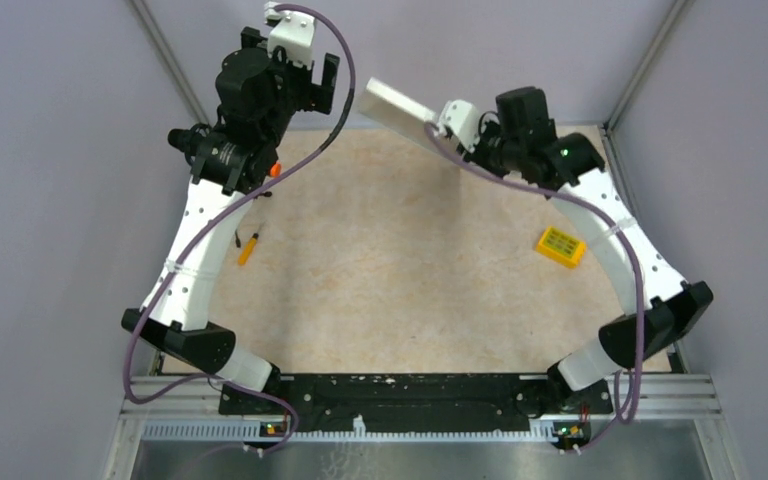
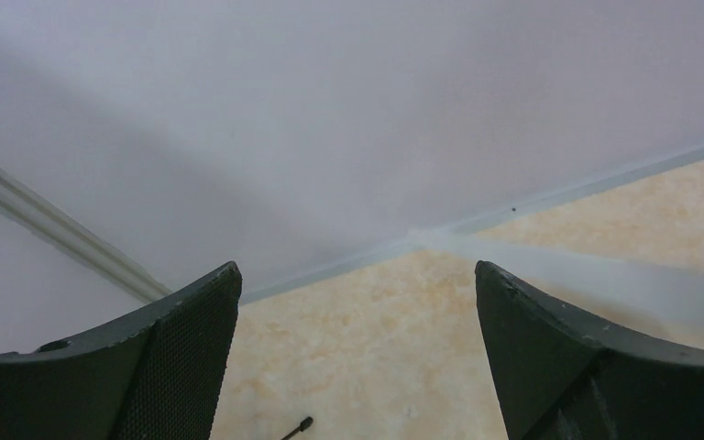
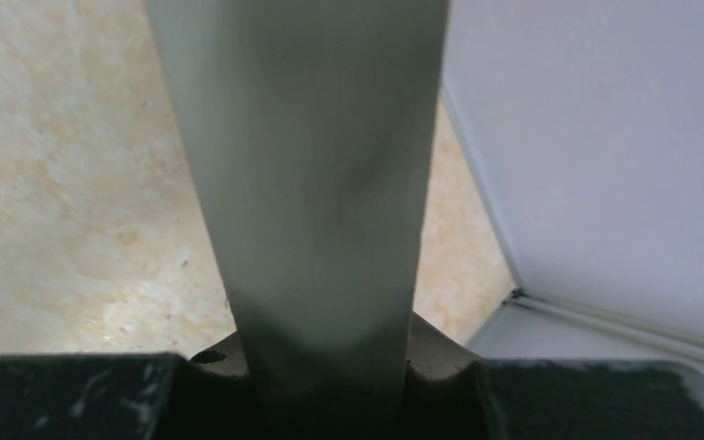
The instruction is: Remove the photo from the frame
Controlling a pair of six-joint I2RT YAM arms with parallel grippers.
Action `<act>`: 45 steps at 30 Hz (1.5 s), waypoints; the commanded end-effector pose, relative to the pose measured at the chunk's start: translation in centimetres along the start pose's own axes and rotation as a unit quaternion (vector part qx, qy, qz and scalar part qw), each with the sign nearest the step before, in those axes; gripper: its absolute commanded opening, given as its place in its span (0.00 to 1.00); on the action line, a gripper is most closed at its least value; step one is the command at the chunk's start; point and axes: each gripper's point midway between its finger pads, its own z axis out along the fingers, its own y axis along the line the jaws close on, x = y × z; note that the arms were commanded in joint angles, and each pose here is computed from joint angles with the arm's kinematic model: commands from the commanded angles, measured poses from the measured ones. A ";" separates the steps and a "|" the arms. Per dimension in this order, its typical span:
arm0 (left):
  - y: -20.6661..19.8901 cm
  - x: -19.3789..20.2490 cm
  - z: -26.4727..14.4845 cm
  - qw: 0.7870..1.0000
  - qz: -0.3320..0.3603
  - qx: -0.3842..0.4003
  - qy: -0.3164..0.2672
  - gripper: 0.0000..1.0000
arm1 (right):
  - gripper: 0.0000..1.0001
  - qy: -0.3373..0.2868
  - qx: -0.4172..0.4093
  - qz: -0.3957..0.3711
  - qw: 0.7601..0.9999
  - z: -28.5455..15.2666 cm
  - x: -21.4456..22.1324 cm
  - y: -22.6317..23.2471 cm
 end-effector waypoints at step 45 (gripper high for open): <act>-9.5 14.8 -4.1 0.966 0.015 0.215 0.145 0.99 | 0.99 -0.014 -0.284 -0.218 0.934 3.6 9.9 30.9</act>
